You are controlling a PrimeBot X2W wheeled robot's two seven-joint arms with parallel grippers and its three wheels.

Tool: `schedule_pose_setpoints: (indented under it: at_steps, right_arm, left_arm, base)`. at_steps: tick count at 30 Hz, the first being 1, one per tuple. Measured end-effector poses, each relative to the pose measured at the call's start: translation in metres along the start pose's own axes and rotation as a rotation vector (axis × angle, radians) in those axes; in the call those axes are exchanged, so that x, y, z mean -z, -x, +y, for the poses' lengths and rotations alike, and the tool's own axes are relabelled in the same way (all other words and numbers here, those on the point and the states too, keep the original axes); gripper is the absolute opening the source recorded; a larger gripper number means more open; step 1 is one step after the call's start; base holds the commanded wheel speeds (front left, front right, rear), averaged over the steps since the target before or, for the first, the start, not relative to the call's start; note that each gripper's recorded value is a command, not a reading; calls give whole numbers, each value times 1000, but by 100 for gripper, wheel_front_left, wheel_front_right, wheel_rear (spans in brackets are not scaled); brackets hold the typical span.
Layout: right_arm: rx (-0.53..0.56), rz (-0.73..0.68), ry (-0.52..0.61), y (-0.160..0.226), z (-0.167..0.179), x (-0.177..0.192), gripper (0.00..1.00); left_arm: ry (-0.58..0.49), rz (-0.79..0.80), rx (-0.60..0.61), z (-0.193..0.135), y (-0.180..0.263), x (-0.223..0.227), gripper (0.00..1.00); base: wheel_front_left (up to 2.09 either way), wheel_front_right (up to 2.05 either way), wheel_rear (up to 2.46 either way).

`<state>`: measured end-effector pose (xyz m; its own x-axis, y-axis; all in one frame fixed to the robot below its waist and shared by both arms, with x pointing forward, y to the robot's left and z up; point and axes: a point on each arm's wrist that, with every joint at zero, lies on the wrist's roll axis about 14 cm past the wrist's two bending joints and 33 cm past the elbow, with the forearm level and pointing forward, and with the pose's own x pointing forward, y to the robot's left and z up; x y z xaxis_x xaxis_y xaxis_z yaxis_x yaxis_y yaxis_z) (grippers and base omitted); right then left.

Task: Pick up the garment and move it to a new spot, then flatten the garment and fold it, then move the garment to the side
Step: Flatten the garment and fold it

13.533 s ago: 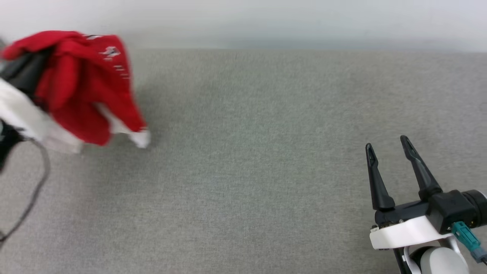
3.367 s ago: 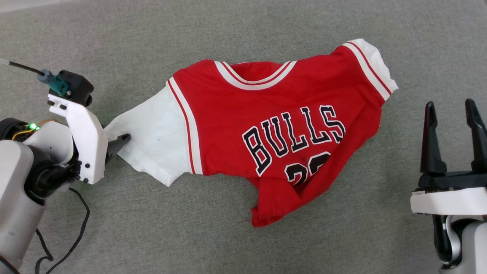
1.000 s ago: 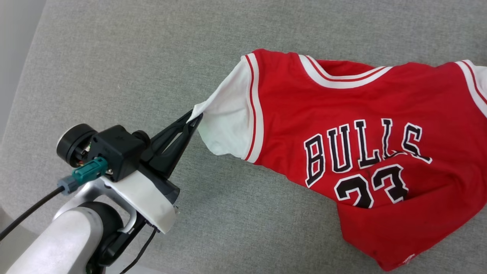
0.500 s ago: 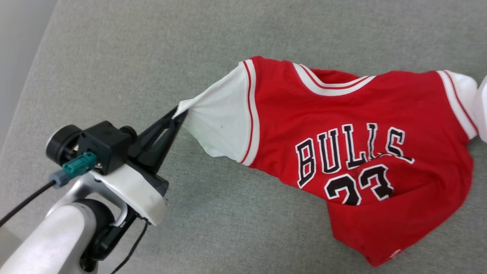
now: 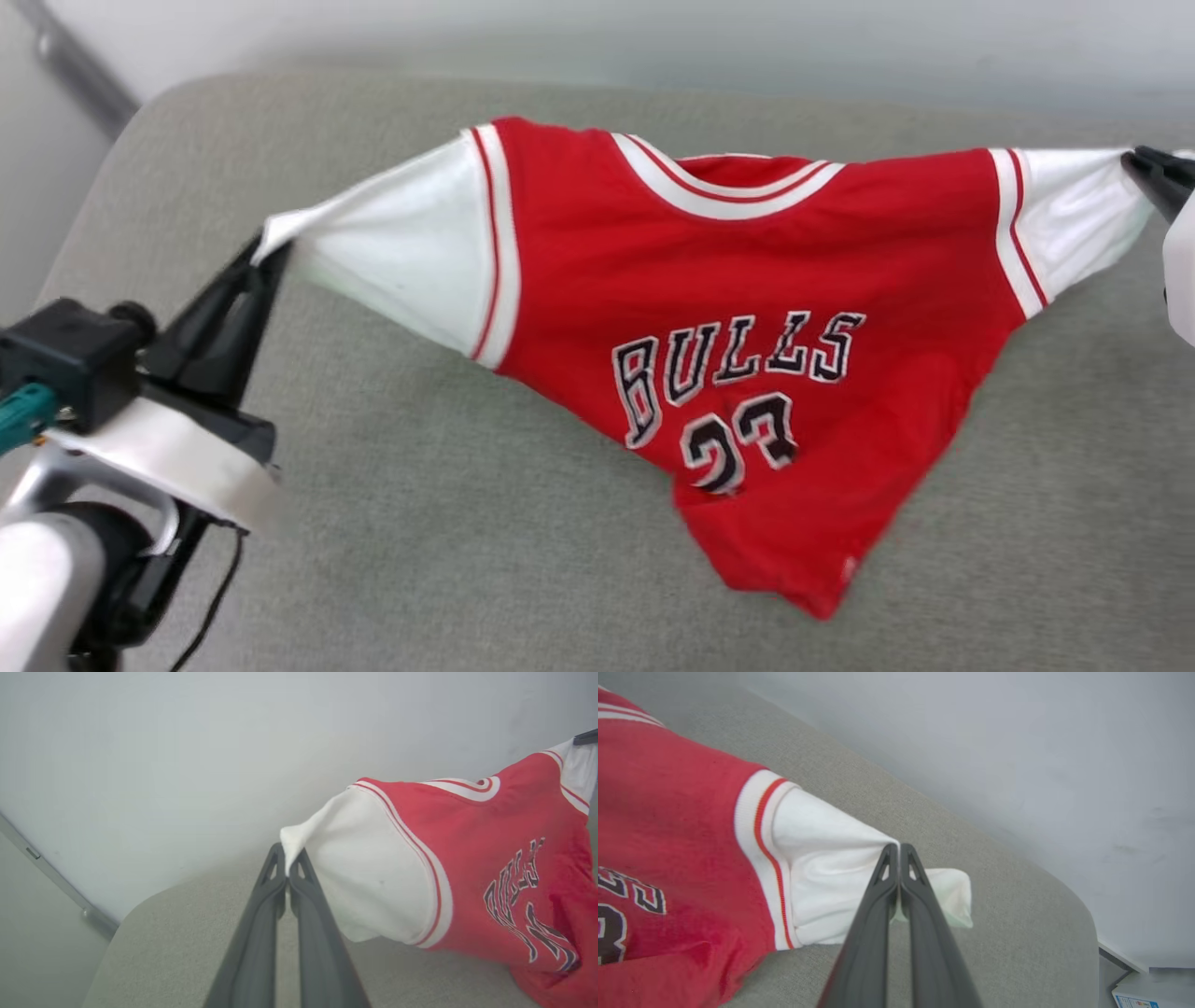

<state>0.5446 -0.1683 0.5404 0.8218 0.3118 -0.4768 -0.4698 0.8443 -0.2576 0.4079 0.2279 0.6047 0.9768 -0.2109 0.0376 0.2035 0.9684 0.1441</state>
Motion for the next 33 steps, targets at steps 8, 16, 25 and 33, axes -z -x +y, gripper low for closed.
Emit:
schedule_pose_setpoints:
  at_steps: [8, 16, 25, 33]
  right_arm:
    - [119, -246, 33, 89, -26, -57, 0]
    - [261, -472, 62, 181, -49, -97, 0]
    - [354, -621, 99, 231, -55, -119, 0]
    - [378, -674, 123, 225, -60, -130, 0]
  left_arm:
    - [-33, -185, -34, 9, 16, -65, 0]
    - [-67, -381, -34, 8, 27, -126, 0]
    - [-95, -586, -46, 11, 33, -180, 0]
    - [-89, -624, -40, 18, 9, -194, 0]
  base:
    - [0, 0, 0]
    - [0, 0, 0]
    - [0, 0, 0]
    - [0, 0, 0]
